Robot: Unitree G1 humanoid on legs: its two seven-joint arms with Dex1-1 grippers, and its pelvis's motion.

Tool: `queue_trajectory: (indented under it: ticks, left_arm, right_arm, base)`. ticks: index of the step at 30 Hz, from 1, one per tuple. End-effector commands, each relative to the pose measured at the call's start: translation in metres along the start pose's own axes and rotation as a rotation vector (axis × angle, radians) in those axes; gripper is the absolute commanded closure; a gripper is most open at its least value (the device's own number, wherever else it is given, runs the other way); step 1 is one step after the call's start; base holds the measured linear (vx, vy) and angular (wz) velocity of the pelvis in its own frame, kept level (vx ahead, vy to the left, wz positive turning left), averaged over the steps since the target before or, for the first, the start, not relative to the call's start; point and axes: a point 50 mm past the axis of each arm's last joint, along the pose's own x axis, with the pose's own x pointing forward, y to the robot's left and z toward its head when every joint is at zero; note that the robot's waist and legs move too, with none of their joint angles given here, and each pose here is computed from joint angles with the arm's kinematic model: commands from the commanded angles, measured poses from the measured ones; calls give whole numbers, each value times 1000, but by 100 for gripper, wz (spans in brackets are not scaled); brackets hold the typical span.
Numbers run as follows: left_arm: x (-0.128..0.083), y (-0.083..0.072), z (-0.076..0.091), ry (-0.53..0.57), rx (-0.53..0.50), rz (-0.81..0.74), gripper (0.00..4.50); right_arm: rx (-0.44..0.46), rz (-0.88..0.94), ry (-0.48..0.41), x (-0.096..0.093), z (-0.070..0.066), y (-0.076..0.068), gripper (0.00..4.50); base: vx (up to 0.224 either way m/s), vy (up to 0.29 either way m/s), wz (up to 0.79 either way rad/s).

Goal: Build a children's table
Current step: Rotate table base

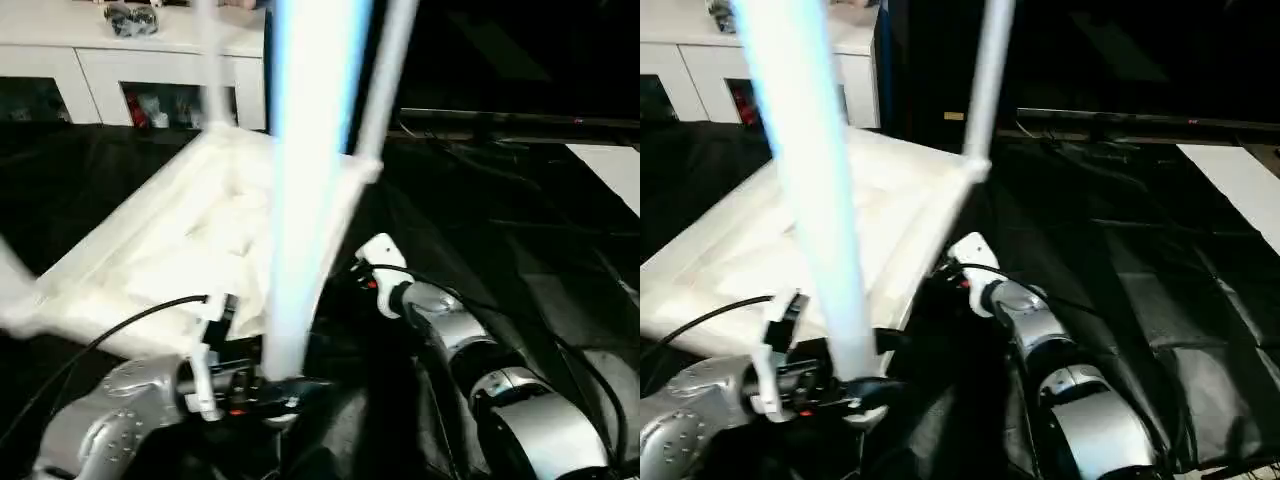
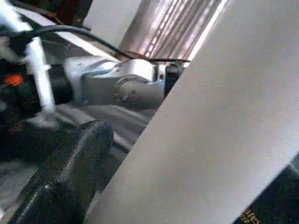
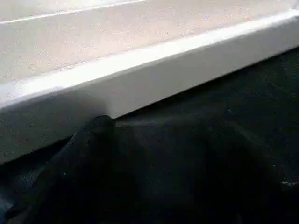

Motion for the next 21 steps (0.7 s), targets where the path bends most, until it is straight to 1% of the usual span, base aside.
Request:
queue_trajectory:
  ticks: [1, 2, 3, 4, 5, 8, 9, 10, 11, 13, 14, 15, 16, 18, 19, 21]
  left_arm:
    - [21, -2, 7, -3, 83, -24, 9]
    - [22, 0, 9, -11, 116, -2, 9]
    - [23, 1, 10, -13, 123, 3, 9]
    - [24, 6, 16, -18, 172, 36, 9]
    - [25, 9, 20, -19, 193, 49, 9]
    - [30, 22, 34, -22, 254, 108, 9]
    - [31, 28, 39, -22, 288, 145, 9]
    - [32, 31, 42, -23, 305, 163, 9]
    - [32, 31, 42, -23, 305, 163, 9]
    - [29, 43, 48, -11, 375, 259, 9]
    - [26, 54, 53, -4, 422, 352, 9]
    - [24, 59, 56, 1, 449, 396, 9]
    - [23, 62, 56, 5, 455, 414, 9]
    - [20, 71, 58, 26, 486, 485, 9]
    - [20, 71, 58, 26, 486, 485, 9]
    - [17, 74, 57, 36, 520, 513, 9]
  right_arm:
    - [-48, 76, -80, 9, 21, 12, 78]
    - [-46, 79, -86, 10, 22, 13, 78]
    - [-46, 80, -87, 10, 23, 13, 78]
    - [-46, 62, -87, 9, 23, 10, 78]
    - [-47, 47, -83, 9, 23, 9, 78]
    - [-39, -17, -79, 5, 22, -3, 78]
    - [-36, -45, -75, 1, 21, -9, 78]
    - [-35, -60, -73, -1, 20, -12, 78]
    - [-35, -60, -73, -1, 20, -12, 78]
    - [-40, -95, -72, -10, 17, -25, 78]
    - [-37, -119, -74, -18, 14, -35, 78]
    - [-37, -129, -76, -24, 12, -41, 78]
    - [-39, -130, -76, -26, 11, -43, 78]
    - [-57, -131, -71, -35, 6, -50, 78]
    - [-57, -131, -71, -35, 6, -50, 78]
    - [-72, -123, -71, -45, 2, -56, 78]
  base:
    - [0, 0, 0]
    - [0, 0, 0]
    - [0, 0, 0]
    - [0, 0, 0]
    - [0, 0, 0]
    - [0, 0, 0]
    - [0, 0, 0]
    - [0, 0, 0]
    - [0, 0, 0]
    - [0, 0, 0]
    - [0, 0, 0]
    - [0, 0, 0]
    - [0, 0, 0]
    - [0, 0, 0]
    - [0, 0, 0]
    - [0, 0, 0]
